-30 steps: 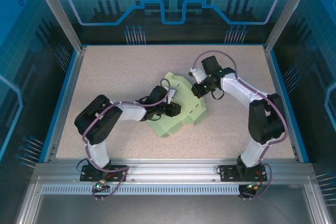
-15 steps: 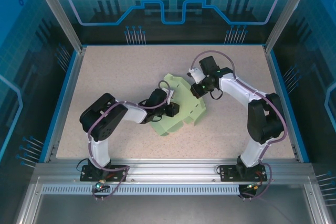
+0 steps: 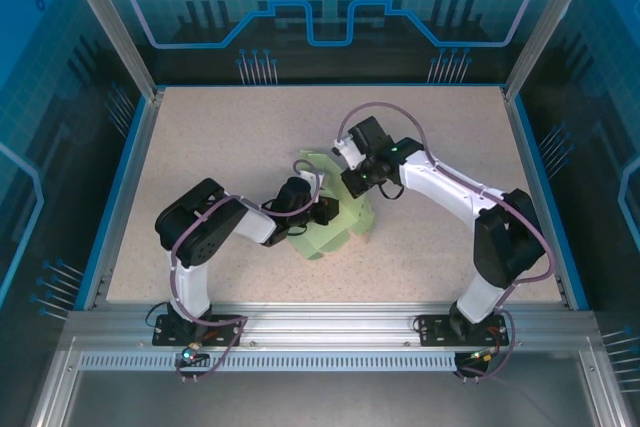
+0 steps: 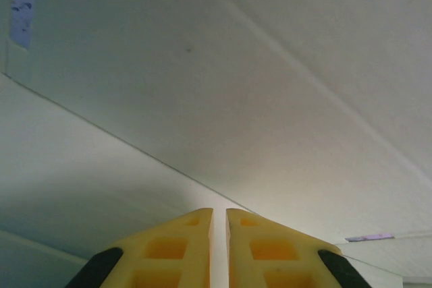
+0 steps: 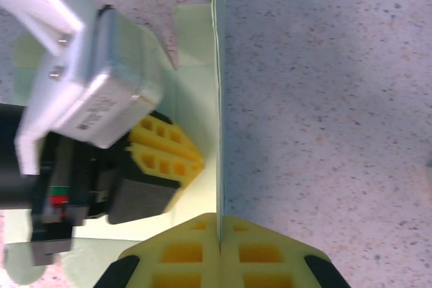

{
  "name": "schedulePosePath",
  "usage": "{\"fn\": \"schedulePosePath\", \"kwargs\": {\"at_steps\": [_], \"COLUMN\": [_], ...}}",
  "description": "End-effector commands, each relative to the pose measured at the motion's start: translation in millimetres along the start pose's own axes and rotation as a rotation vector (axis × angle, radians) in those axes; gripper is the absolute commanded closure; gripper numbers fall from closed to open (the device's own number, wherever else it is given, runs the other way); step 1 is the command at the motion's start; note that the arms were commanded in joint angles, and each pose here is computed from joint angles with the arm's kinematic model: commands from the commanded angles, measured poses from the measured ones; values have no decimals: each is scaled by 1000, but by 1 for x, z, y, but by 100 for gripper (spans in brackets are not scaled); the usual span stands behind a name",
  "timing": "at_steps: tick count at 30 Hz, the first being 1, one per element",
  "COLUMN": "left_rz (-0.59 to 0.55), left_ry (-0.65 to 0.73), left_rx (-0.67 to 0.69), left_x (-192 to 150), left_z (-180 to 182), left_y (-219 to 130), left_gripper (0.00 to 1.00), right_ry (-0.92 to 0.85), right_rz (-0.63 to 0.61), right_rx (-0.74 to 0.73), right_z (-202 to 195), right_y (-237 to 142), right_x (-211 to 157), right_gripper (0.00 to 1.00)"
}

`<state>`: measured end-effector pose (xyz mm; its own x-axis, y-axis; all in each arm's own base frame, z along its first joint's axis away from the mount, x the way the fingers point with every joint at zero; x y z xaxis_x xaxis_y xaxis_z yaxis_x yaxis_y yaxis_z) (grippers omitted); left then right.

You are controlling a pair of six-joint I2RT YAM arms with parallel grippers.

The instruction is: Fold the paper box

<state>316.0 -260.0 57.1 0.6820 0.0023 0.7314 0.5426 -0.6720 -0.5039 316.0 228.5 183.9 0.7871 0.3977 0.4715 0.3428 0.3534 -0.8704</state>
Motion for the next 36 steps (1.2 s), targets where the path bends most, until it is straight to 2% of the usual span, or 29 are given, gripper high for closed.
{"fn": "schedulePosePath", "kwargs": {"at_steps": [1,8,14,27,32,36], "left_rz": [78,59,44,16,-5,-32], "left_ry": [-45,-45,-39,-28,-35,-44], "left_rx": [45,53,57,69,75,66], "left_x": [-28,-26,-21,-10,-5,1], "left_z": [12,13,10,8,8,7], "left_y": [2,-1,-5,-10,-15,-21], "left_gripper": [86,86,85,80,78,72], "right_ry": [23,34,-7,-326,-329,-355], "right_rz": [5,-5,-23,-88,-150,-207], "right_rx": [12,27,-53,-511,-573,-584], "right_z": [13,20,6,-17,-20,-20], "right_y": [2,3,0,7,5,2], "right_x": [-2,-4,2,14,13,11], "right_gripper": [94,94,94,94,94,94]}}
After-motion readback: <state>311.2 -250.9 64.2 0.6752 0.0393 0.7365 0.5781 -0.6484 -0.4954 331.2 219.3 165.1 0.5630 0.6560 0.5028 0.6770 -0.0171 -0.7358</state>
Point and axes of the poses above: each hand's point on the last joint's axis, 136 mm out from that joint toward the fingers, its own y axis out along the fingers, its own z axis along the line the jaws close on, x = y × z, the point moved 6 cm from there along -y, back along the fingers, and after that the axes turned 8 degrees about y, right-handed, at the moved point
